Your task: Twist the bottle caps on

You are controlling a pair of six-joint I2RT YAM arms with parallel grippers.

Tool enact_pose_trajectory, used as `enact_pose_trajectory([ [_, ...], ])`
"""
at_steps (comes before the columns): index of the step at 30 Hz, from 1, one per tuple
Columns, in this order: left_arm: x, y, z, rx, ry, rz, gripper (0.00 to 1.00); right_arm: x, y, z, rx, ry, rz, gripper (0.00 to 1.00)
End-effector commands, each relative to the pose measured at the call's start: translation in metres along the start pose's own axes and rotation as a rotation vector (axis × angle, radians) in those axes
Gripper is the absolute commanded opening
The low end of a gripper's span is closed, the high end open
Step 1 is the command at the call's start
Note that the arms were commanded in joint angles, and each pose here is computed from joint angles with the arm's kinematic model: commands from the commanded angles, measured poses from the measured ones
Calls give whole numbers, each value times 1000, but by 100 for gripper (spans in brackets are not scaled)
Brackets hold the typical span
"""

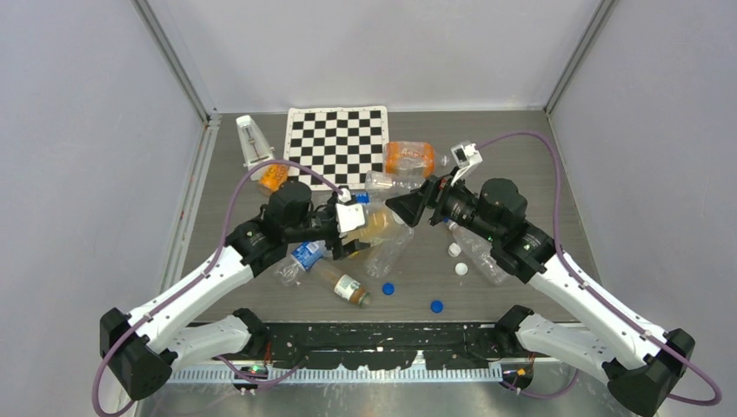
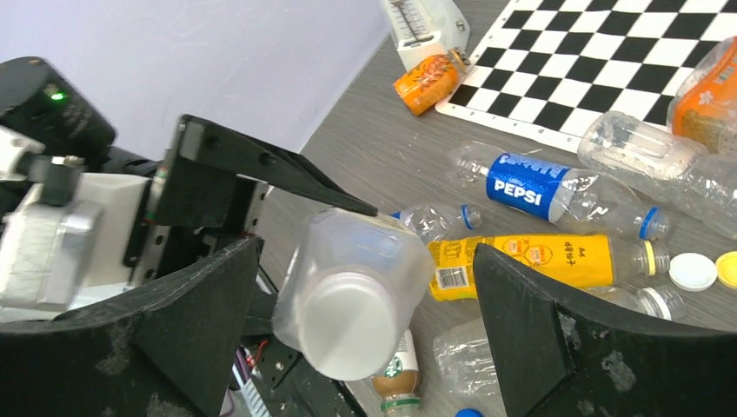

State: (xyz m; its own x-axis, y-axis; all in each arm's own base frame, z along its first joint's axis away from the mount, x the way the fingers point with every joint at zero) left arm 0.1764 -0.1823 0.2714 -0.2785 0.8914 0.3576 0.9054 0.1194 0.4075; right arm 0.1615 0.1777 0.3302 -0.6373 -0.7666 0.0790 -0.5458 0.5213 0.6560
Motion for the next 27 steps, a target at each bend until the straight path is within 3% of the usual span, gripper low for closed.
enact_pose_trajectory([
  [1, -1, 12, -17, -17, -101, -89, 0, -10, 2, -7, -12, -128, -16, 100],
  [12, -6, 20, -15, 84, -96, -213, 0, -24, 4, 1, -35, -231, -98, 100],
  [18, -8, 21, -16, 109, -118, -223, 0, -33, -5, 7, -19, -227, -59, 98],
  [22, -8, 22, -17, 126, -119, -231, 0, -39, -5, 2, -6, -231, -36, 86],
  [26, -10, 22, -15, 137, -112, -233, 0, -44, -2, 0, -6, -219, -41, 66],
  [27, -10, 22, -15, 141, -109, -237, 0, -46, -2, 1, -6, -213, -39, 57],
])
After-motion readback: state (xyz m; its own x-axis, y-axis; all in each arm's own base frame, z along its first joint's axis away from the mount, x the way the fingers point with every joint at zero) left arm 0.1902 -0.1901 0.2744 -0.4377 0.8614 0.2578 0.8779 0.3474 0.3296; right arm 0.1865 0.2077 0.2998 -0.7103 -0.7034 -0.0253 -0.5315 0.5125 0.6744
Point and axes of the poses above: each gripper's point midway between its finger pads, its own x axis back along the fingers, its own y axis along the line the jaws close on, z = x × y, the point moved 10 cm from there along x, back along the fingers, and after that the axes turned 8 degrees about -x, right-handed, at the moved point
